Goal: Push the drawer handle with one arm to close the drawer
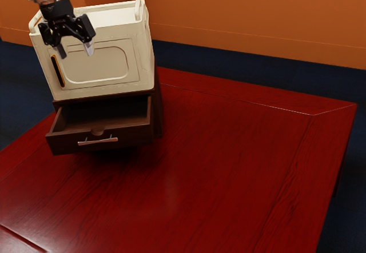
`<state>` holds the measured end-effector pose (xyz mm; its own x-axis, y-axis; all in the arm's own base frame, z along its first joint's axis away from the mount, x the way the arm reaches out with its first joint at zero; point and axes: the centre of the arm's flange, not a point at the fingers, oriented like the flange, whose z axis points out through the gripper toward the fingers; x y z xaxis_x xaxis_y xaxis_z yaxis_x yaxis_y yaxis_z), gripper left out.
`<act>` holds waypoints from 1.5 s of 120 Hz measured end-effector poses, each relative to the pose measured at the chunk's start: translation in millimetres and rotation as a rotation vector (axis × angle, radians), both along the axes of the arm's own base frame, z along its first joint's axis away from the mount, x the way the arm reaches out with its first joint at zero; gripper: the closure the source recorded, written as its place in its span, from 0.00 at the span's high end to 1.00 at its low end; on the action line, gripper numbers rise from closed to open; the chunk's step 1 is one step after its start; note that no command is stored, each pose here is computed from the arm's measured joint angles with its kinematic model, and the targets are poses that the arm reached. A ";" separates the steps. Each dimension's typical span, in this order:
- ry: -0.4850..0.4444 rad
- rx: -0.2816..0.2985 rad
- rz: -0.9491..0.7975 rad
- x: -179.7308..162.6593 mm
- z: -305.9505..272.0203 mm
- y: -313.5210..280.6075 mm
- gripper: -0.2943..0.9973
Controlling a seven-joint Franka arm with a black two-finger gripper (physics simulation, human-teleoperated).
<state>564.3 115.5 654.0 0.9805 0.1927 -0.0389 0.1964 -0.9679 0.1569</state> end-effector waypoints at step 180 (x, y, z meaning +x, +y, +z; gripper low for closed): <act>-0.008 0.151 0.306 -36.8 -256.8 -54.1 0.19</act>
